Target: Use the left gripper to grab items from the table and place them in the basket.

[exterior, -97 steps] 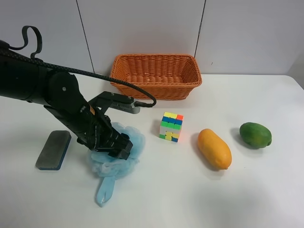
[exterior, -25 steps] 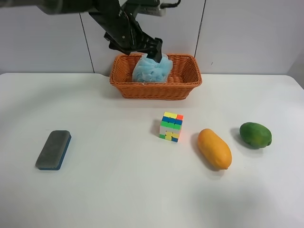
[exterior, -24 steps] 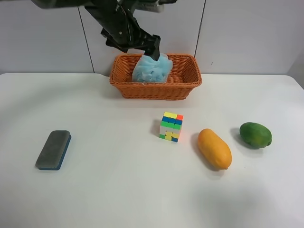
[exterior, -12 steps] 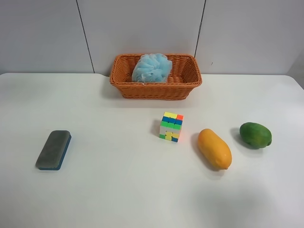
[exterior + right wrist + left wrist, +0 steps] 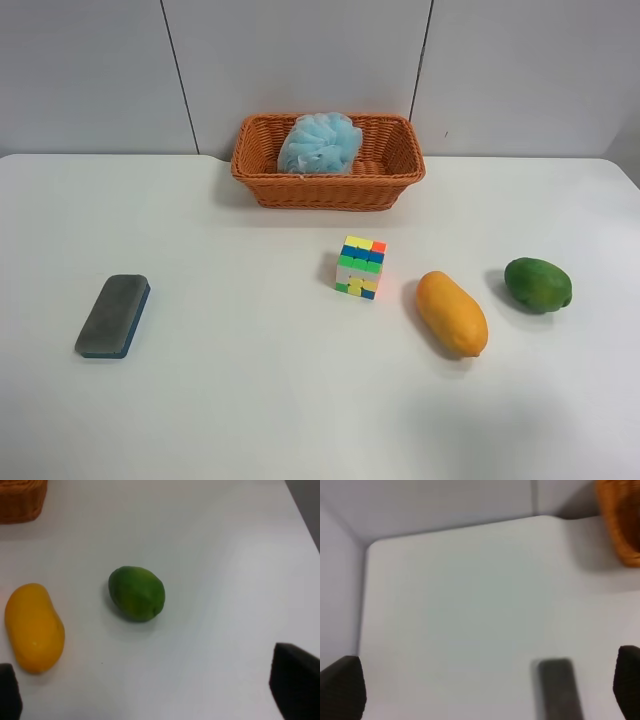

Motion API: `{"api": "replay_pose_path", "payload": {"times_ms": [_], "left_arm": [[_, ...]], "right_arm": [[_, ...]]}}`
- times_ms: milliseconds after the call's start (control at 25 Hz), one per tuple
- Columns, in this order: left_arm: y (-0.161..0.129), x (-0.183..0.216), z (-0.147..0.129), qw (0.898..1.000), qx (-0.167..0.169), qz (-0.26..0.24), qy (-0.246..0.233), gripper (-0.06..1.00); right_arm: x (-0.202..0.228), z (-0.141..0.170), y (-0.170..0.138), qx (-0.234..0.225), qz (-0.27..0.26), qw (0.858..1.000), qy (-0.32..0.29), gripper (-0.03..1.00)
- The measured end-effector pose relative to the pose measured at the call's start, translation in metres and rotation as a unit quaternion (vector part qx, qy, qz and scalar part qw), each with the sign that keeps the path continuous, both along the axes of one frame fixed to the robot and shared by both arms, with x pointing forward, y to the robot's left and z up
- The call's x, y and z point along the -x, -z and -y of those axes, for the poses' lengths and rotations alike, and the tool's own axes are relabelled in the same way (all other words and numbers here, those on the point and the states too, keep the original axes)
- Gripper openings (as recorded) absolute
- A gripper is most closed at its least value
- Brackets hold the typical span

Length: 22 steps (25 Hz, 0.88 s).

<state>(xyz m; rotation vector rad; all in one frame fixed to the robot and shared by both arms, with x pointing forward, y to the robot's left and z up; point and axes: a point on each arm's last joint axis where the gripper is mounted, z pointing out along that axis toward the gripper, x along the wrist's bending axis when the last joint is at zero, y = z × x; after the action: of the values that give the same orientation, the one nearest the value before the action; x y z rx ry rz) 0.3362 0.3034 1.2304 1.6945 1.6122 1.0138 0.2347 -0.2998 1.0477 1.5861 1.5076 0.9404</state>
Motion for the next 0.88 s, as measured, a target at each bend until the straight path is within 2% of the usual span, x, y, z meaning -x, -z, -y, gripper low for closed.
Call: {"api": "replay_pose_path", "payload": {"times_ms": [160,400,640,880], "left_arm": [[0.028,0.07,-0.023,0.996,0.014,0.053,-0.074,0.99],[0.081,0.122,-0.017,0.989,0.04,0.087,-0.114,0.99],[0.144,0.127,-0.005,0.99,0.08,0.078,-0.09,0.99],[0.175,0.106,-0.003,0.992,0.085,0.056,-0.07,0.99]], "right_arm": [[0.0,0.0,0.0,0.0,0.0,1.0,0.0,0.99],[0.0,0.0,0.0,0.0,0.0,1.0,0.0,0.99],[0.0,0.0,0.0,0.0,0.0,1.0,0.0,0.99],[0.0,0.0,0.0,0.0,0.0,1.0,0.0,0.99]]}}
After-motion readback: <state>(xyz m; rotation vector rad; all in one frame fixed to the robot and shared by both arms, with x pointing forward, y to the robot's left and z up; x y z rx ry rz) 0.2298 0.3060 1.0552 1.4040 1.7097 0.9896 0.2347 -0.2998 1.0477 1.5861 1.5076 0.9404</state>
